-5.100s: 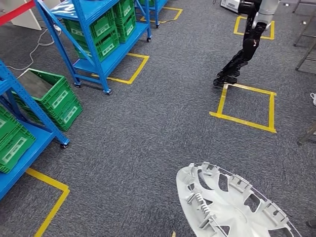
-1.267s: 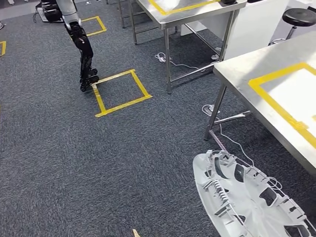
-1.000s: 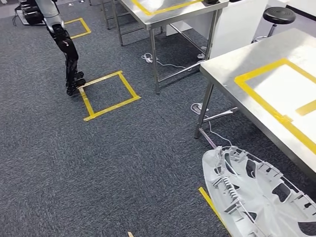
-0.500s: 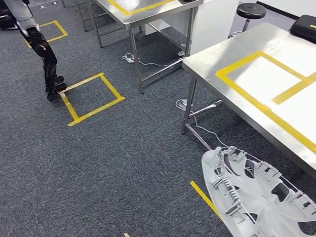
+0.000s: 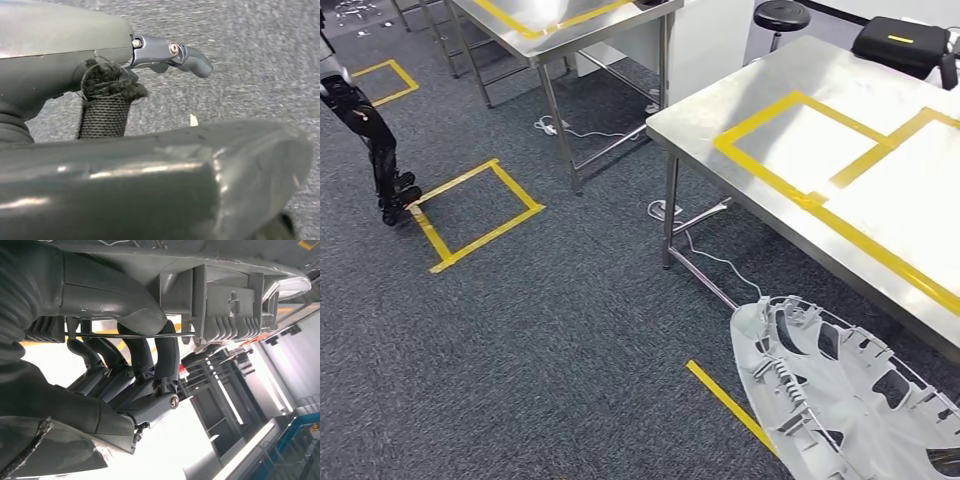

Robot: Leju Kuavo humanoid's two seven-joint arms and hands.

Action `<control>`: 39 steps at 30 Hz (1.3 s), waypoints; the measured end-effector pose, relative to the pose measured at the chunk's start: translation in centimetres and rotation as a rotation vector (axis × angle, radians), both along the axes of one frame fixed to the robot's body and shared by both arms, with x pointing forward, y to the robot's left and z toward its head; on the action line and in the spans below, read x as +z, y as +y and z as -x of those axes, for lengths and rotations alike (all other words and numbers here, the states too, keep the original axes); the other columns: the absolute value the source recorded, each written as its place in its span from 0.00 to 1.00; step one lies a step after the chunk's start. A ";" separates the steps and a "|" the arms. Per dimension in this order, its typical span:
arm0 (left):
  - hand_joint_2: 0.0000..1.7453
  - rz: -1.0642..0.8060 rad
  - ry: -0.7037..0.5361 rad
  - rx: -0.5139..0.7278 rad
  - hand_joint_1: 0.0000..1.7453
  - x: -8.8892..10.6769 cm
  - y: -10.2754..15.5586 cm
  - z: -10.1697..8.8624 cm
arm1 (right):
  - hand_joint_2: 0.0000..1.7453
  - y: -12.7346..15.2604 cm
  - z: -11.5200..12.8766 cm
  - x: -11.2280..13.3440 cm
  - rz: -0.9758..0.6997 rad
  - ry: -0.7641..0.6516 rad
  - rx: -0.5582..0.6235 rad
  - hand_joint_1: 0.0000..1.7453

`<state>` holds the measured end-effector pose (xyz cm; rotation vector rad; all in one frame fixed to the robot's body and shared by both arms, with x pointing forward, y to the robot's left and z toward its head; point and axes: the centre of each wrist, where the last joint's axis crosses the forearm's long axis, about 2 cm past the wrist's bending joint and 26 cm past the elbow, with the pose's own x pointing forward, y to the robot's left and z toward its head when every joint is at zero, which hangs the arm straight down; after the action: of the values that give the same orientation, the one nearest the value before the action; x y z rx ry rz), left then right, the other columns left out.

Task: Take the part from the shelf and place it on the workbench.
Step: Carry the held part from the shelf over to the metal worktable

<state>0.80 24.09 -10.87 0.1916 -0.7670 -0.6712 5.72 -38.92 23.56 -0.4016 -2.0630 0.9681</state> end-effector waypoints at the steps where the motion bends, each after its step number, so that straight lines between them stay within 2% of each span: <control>1: 0.00 -0.001 0.000 0.000 0.00 0.0 0.1 0.0 | 1.00 0.0 0.0 0.0 0.000 -0.001 0.000 1.00; 9: 0.00 0.007 -0.001 -0.001 0.00 0.0 -0.2 0.0 | 1.00 -0.1 0.0 0.1 0.000 0.004 -0.010 1.00; 12: 0.00 0.041 -0.003 -0.001 0.00 0.0 -0.4 0.0 | 1.00 -0.7 0.1 0.4 -0.035 0.105 -0.030 1.00; 16: 0.00 0.063 -0.008 0.012 0.00 0.0 -1.1 -0.1 | 1.00 -3.4 -1.4 2.9 -0.008 0.194 0.120 1.00; 19: 0.00 0.068 -0.015 0.016 0.00 0.1 -1.3 -0.3 | 1.00 -5.2 -0.7 4.6 0.081 0.297 0.199 1.00; 21: 0.00 0.072 -0.017 0.016 0.00 0.1 -1.4 -0.3 | 1.00 -5.9 0.0 5.2 0.096 0.297 0.151 1.00; 25: 0.00 0.079 -0.012 0.015 0.00 0.1 -1.6 -0.2 | 1.00 -6.7 0.9 5.8 0.079 0.175 -0.017 1.00; 28: 0.00 0.082 -0.010 0.015 0.00 0.1 -1.6 -0.2 | 1.00 -6.9 1.3 6.0 0.067 0.128 -0.073 1.00; 31: 0.00 0.080 -0.004 0.019 0.00 0.0 -1.5 -0.1 | 1.00 -6.8 1.5 6.0 0.065 0.119 -0.079 1.00; 36: 0.00 0.074 0.002 0.037 0.00 0.1 -1.9 0.0 | 1.00 -6.6 2.7 6.3 0.086 0.177 0.005 1.00; 39: 0.00 0.081 0.004 0.042 0.00 0.1 -2.2 0.1 | 1.00 -6.7 3.8 6.6 0.084 0.156 -0.045 1.00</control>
<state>0.72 21.86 -10.73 0.1327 -0.7827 -0.5993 1.94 -45.58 30.13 -0.4014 -1.8707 1.0290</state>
